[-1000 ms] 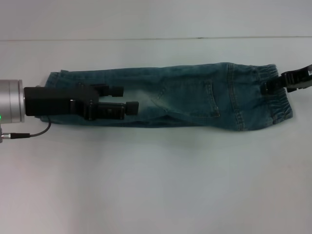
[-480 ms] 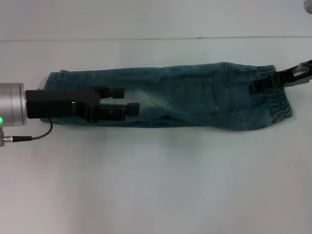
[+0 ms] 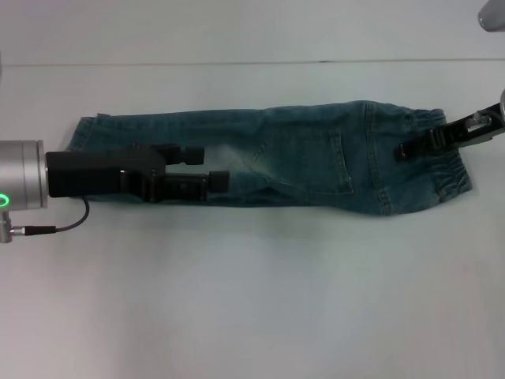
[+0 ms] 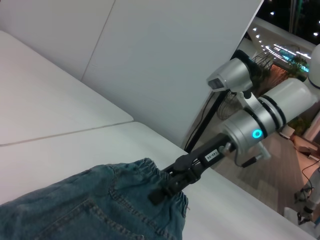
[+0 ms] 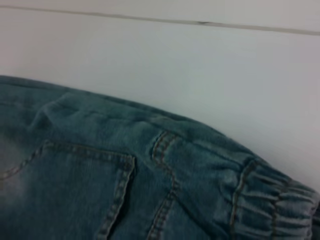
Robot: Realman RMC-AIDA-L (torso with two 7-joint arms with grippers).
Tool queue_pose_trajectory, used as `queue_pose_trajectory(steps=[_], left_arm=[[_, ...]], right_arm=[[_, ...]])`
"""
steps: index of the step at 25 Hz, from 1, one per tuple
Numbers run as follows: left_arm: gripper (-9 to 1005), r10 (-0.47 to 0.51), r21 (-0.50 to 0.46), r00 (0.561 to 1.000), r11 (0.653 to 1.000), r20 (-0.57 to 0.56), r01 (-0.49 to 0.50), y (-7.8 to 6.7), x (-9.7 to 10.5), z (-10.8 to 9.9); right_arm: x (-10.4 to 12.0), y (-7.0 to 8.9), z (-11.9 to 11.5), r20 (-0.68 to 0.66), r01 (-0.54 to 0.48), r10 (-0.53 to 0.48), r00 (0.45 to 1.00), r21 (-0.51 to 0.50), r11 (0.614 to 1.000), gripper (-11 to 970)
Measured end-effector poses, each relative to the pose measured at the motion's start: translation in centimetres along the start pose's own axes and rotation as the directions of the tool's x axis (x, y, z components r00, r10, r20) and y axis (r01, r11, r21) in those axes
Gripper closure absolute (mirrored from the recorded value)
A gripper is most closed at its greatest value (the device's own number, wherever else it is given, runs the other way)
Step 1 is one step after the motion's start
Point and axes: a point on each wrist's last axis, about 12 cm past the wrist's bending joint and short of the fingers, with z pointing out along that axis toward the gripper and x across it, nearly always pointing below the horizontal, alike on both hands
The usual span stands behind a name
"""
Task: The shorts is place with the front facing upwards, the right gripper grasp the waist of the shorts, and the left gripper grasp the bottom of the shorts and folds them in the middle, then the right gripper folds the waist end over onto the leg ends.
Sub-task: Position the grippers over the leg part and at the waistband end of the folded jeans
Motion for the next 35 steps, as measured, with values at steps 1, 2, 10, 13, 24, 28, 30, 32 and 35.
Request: queue_pose_trajectory(steps=[1,2,10,13,24,28,30,32,35], left_arm=[[93,-0.002,-0.001,1.000,1.000,0.000,0.002,0.0,0.0,0.0],[93,-0.004,-0.003,1.000,1.000,0.001,0.004,0.1,0.1,0.0],[93,-0.010,-0.005,1.000,1.000,0.000,0.010,0.1,0.3,0.1],[93,-0.010,-0.005,1.000,1.000,0.000,0.010,0.1,0.3,0.1],[93,-0.010,-0.016,1.000,1.000,0.001,0.010,0.2,0.4,0.1],[94,-0.011,-0.017,1.000,1.000,0.001,0.011,0.2,0.4,0.1],[94,-0.011,-0.018,1.000,1.000,0.001,0.011,0.2,0.4,0.1],[95,-0.011,-0.018,1.000,1.000,0.001,0.011,0.2,0.4,0.1],[94,-0.010,-0.018,1.000,1.000,0.001,0.010,0.3,0.4,0.1]], right_arm=[[0.0,0.0,-0.1,-0.005,0.000,0.000,1.000,-0.004,1.000,43],[0.0,-0.1,-0.3,-0.012,-0.001,0.001,1.000,-0.010,1.000,43],[-0.3,0.4,-1.5,-0.046,0.025,-0.028,0.999,-0.060,0.998,43],[-0.5,0.5,-2.1,-0.046,0.025,-0.029,0.999,-0.083,0.996,45],[-0.8,0.2,-3.0,-0.040,0.024,-0.029,0.999,-0.111,0.993,51],[-0.7,0.0,-2.9,-0.060,0.038,-0.043,0.997,-0.088,0.995,53],[-0.6,0.0,-3.1,-0.072,0.049,-0.055,0.996,-0.090,0.995,58],[-0.7,-0.1,-3.5,-0.085,0.060,-0.068,0.994,-0.097,0.994,67],[-1.0,-0.5,-4.3,-0.083,0.069,-0.076,0.994,-0.087,0.994,80]])
